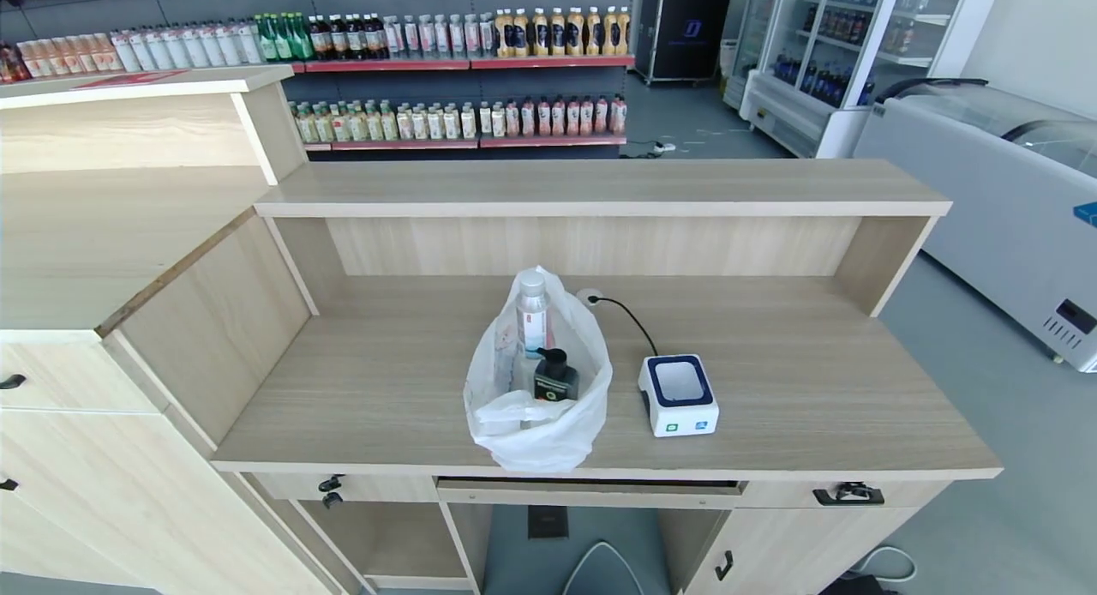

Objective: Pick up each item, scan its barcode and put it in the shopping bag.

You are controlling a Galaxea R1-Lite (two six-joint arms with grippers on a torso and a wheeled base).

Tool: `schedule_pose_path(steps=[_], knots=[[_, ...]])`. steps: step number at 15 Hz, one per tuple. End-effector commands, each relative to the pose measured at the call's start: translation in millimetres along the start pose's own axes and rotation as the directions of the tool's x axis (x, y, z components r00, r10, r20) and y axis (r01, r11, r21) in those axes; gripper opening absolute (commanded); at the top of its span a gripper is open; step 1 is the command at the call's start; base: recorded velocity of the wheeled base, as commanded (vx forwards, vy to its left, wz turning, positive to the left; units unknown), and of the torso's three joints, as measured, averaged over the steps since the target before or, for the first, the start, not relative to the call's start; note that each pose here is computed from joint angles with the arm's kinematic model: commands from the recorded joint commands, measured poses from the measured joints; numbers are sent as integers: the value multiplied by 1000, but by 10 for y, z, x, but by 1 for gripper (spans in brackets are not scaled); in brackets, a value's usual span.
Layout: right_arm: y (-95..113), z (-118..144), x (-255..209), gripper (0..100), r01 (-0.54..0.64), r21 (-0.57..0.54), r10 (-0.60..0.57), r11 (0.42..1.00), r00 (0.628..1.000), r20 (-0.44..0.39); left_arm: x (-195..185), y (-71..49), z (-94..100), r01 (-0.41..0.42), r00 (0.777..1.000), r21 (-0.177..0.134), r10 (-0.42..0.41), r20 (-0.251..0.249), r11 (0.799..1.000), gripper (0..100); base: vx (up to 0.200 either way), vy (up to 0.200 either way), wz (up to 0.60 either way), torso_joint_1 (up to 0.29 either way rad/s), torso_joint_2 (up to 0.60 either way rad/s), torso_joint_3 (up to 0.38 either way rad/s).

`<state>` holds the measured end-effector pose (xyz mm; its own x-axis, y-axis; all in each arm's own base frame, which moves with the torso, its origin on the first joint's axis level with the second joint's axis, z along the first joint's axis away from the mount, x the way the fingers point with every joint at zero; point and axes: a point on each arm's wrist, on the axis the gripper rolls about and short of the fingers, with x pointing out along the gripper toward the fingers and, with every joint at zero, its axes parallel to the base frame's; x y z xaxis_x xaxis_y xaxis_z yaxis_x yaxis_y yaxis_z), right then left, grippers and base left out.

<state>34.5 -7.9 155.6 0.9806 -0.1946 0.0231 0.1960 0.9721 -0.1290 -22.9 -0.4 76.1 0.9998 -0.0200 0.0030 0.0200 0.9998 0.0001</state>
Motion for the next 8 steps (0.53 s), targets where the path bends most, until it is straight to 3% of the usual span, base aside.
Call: schedule_pose_path(steps=[1,5,8], knots=[[71,-390,-386,100,-93,19,90,996,990,109,1,0,0,0,1000,0,0,-1,1000,100,0,0,0,0,0,0],[75,-675,-525,100,-129,33,130,991,992,-3,0,0,0,0,1000,0,0,0,1000,100,0,0,0,0,0,0],[71,-717,-567,100,-191,56,190,980,981,24,0,0,0,0,1000,0,0,0,1000,100,0,0,0,0,0,0]])
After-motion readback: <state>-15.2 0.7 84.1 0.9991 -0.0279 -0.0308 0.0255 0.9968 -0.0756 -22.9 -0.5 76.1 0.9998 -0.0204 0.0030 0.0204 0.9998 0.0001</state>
